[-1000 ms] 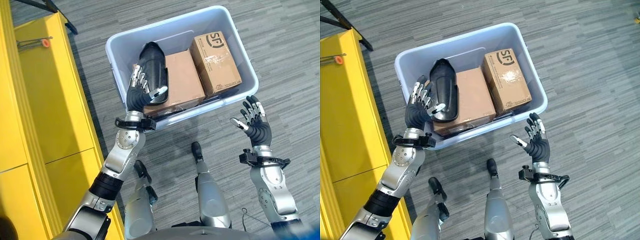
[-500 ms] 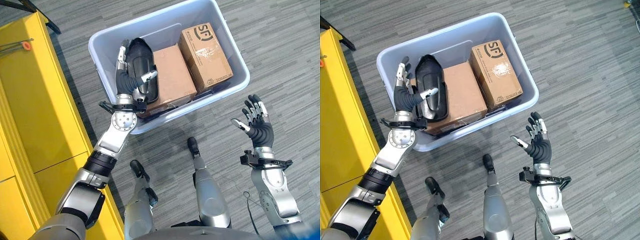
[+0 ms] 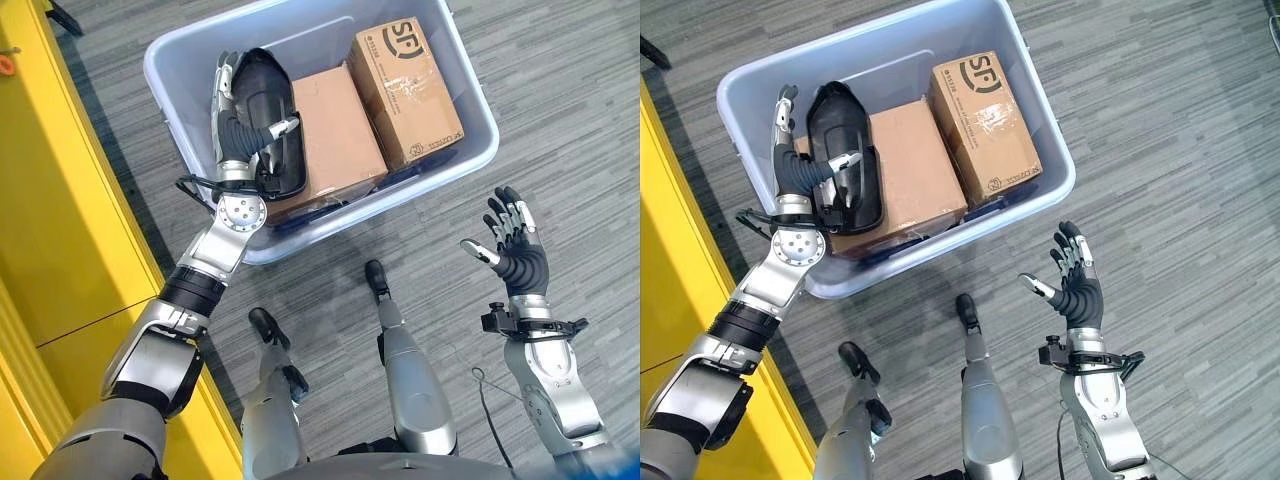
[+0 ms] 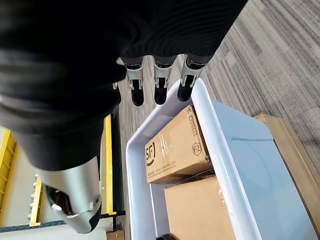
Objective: Move parts from the plastic box to the shelf.
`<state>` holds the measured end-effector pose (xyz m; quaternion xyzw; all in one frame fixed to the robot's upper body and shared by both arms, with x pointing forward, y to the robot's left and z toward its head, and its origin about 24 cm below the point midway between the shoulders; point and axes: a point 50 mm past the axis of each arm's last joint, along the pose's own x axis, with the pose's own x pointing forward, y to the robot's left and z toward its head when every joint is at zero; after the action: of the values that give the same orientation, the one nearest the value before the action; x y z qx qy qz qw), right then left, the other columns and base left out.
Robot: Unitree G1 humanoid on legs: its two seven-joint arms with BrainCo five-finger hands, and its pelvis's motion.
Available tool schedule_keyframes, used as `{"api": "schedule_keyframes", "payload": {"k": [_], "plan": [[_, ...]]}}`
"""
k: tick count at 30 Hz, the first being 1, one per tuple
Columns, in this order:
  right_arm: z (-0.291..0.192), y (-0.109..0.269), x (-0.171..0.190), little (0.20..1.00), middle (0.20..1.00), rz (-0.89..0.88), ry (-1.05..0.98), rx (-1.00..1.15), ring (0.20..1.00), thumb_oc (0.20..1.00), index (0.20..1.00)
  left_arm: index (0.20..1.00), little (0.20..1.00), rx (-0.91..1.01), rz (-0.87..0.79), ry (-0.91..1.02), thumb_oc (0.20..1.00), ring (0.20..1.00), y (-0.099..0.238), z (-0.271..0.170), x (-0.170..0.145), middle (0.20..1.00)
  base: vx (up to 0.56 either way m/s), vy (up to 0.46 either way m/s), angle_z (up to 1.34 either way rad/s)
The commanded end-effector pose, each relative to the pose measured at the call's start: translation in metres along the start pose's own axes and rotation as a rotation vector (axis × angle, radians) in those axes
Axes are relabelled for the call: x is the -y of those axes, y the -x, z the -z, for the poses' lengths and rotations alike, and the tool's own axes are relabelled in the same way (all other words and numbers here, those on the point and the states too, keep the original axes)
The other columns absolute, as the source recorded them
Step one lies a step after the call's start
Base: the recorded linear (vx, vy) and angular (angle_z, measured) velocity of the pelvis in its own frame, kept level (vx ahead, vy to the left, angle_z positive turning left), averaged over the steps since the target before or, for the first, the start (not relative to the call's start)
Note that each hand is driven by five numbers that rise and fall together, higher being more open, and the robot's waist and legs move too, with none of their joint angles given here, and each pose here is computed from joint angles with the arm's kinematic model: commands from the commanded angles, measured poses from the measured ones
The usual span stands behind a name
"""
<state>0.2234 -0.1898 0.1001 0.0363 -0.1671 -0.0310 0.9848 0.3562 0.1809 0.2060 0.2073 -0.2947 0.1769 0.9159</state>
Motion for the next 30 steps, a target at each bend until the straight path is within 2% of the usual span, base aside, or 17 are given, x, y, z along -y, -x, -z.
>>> {"api": "schedule_keyframes", "payload": {"k": [1, 14, 30], "plan": [[-0.026, -0.009, 0.005, 1.000, 1.000, 0.011, -0.003, 0.161, 1.000, 1.000, 1.000, 1.000, 1.000, 0.095, -0.106, -0.026, 1.000, 1.000, -0.032, -0.020, -0.023, 1.000, 0.09, 0.028, -0.02], [-0.023, -0.008, 0.005, 1.000, 1.000, 0.008, -0.005, 0.142, 1.000, 1.000, 1.000, 1.000, 1.000, 0.018, -0.158, 0.021, 1.000, 1.000, -0.046, -0.017, -0.026, 1.000, 0.02, 0.004, -0.01], [-0.025, -0.007, 0.009, 1.000, 1.000, -0.003, -0.005, 0.142, 1.000, 1.000, 1.000, 1.000, 1.000, 0.050, -0.196, -0.019, 1.000, 1.000, -0.056, -0.025, -0.040, 1.000, 0.00, 0.000, 0.00]]}}
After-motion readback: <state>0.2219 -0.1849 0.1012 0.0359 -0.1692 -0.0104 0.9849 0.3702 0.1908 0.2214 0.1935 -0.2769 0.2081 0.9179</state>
